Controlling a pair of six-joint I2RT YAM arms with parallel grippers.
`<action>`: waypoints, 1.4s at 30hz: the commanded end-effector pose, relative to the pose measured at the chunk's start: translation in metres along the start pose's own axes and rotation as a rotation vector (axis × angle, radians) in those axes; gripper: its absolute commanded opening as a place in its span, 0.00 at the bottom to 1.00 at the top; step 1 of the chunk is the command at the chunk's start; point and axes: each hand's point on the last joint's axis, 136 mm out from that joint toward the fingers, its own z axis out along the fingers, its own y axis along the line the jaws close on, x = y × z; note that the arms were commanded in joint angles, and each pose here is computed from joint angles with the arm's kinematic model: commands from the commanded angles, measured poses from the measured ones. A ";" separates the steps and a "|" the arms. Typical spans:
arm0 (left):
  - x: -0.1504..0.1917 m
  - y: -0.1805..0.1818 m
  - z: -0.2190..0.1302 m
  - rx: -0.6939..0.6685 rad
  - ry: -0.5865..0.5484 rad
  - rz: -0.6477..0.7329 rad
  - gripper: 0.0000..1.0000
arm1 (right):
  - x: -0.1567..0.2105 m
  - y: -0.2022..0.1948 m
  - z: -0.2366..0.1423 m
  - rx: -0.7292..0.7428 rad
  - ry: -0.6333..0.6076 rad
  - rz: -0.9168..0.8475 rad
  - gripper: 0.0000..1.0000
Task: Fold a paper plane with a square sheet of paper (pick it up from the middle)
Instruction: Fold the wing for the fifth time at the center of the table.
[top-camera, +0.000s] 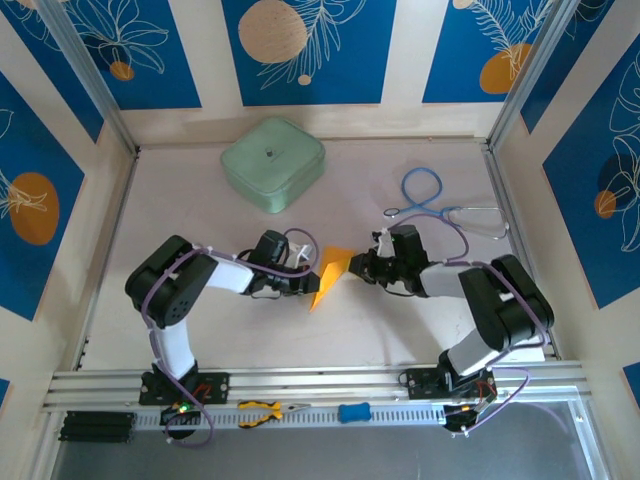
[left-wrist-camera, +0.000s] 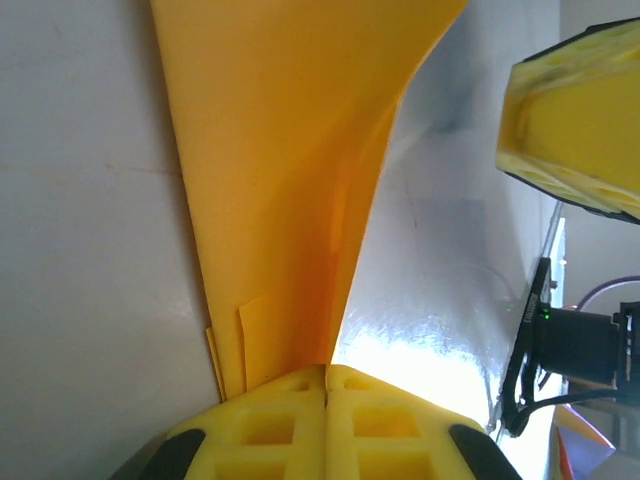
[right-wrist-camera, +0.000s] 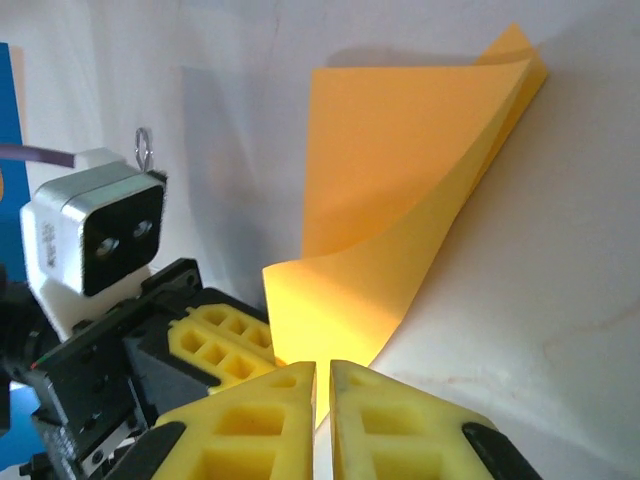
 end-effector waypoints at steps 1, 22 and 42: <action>0.008 -0.004 0.002 0.059 0.035 0.002 0.00 | 0.012 -0.010 -0.008 0.032 0.008 -0.006 0.13; 0.020 0.003 0.009 -0.041 0.052 0.010 0.00 | 0.025 -0.003 -0.012 0.026 0.036 -0.077 0.10; 0.024 0.019 0.005 -0.137 0.047 -0.033 0.00 | 0.034 0.005 0.042 0.017 0.170 -0.093 0.08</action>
